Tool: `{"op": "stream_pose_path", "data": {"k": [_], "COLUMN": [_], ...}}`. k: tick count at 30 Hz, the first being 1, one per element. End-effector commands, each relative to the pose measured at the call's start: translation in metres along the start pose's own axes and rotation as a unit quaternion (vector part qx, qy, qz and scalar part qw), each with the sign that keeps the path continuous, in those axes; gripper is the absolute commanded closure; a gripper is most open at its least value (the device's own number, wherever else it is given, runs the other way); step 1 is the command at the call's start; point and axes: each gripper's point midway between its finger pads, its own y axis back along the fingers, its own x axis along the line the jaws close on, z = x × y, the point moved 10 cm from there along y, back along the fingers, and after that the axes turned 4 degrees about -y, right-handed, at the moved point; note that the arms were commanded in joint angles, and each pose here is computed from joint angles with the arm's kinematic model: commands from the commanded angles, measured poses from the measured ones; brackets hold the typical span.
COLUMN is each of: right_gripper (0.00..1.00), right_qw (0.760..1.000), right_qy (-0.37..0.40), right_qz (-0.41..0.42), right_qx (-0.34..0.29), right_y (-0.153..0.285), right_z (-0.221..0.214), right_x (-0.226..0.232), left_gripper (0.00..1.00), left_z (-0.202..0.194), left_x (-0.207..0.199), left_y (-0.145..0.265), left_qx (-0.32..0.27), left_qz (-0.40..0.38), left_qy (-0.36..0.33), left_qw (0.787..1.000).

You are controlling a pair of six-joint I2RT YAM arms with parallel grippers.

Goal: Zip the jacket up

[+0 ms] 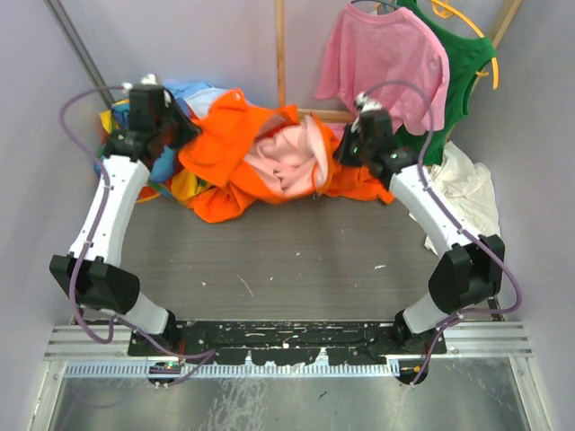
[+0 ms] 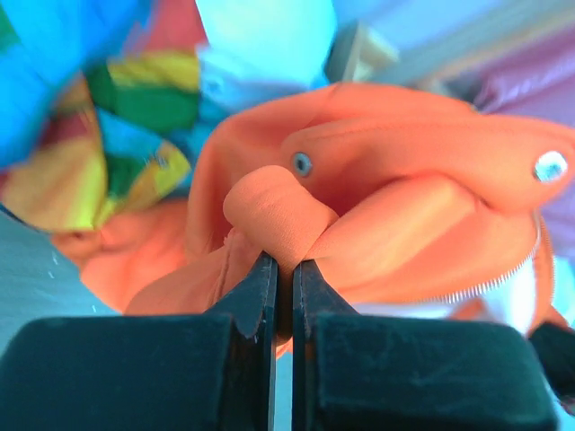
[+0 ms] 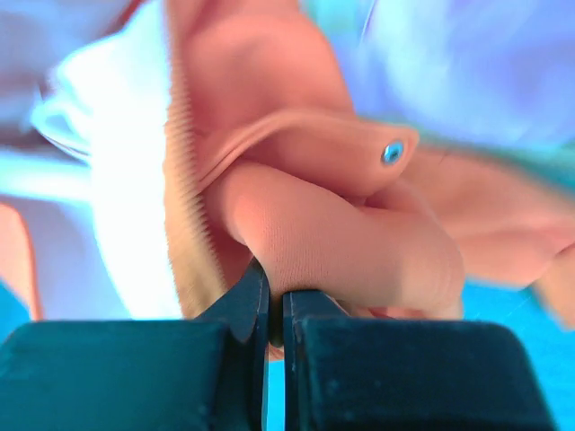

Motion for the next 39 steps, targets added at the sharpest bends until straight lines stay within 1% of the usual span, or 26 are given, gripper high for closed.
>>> {"op": "stream_pose_path", "data": {"k": [1,2,4,5,7,9,13,16,18,21,23,26,29,31,34,37,39], "right_gripper": [1.0,1.0,1.0,1.0,1.0,1.0,1.0,1.0,0.99,0.98,0.98,0.98,0.98,0.98,0.97,0.93,0.92], "right_qw": [0.989,0.986,0.983,0.983,0.985,0.991,0.997,0.999,0.999,0.998,0.997,0.995,0.994,0.994,0.994,0.993,0.992], "right_qy": [-0.001,0.0,0.006,0.008,0.013,0.014,0.021,0.026,0.029,0.025,0.024,0.027,0.03,0.026,0.005,-0.001,-0.001], "right_qz": [-0.053,-0.059,-0.057,-0.052,-0.028,-0.011,0.018,0.03,0.043,0.058,0.069,0.093,0.107,0.104,0.097,0.094,0.088], "right_qx": [-0.135,-0.155,-0.175,-0.179,-0.168,-0.135,-0.076,-0.037,-0.01,0.012,0.007,-0.006,0.003,0.015,0.042,0.075,0.095], "right_y": [0.051,0.061,0.076,0.081,0.084,0.077,0.066,0.06,0.057,0.059,0.066,0.076,0.076,0.071,0.056,0.044,0.038], "right_z": [0.095,0.11,0.127,0.131,0.127,0.106,0.051,0.009,-0.016,-0.035,-0.035,-0.025,-0.031,-0.044,-0.075,-0.106,-0.125], "right_x": [0.001,0.003,0.01,0.014,0.019,0.018,0.022,0.023,0.023,0.02,0.022,0.033,0.042,0.041,0.032,0.024,0.019], "left_gripper": [1.0,1.0,1.0,1.0,1.0,1.0,1.0,1.0,1.0,1.0,1.0,1.0,1.0,1.0,1.0,1.0,1.0], "left_z": [0.08,0.091,0.102,0.103,0.091,0.068,0.013,-0.035,-0.063,-0.094,-0.102,-0.1,-0.109,-0.124,-0.157,-0.193,-0.217], "left_x": [0.005,0.007,0.006,0.003,0.002,0.003,0.008,0.007,0.008,0.013,0.012,0.004,0.001,0.003,0.012,0.017,0.025], "left_y": [0.042,0.049,0.059,0.065,0.067,0.065,0.061,0.063,0.06,0.06,0.063,0.08,0.09,0.088,0.073,0.062,0.056], "left_qx": [-0.091,-0.099,-0.103,-0.1,-0.069,-0.039,-0.013,0.035,0.08,0.138,0.15,0.149,0.15,0.155,0.173,0.204,0.214], "left_qz": [0.0,0.006,0.005,-0.007,-0.037,-0.065,-0.126,-0.141,-0.147,-0.161,-0.18,-0.199,-0.212,-0.212,-0.201,-0.218,-0.203], "left_qy": [0.012,0.013,0.003,-0.005,-0.005,0.009,0.032,0.016,0.0,-0.003,-0.001,-0.02,-0.015,-0.001,0.03,0.07,0.08], "left_qw": [0.996,0.995,0.995,0.995,0.997,0.997,0.991,0.989,0.986,0.977,0.972,0.968,0.966,0.965,0.964,0.952,0.952]}}
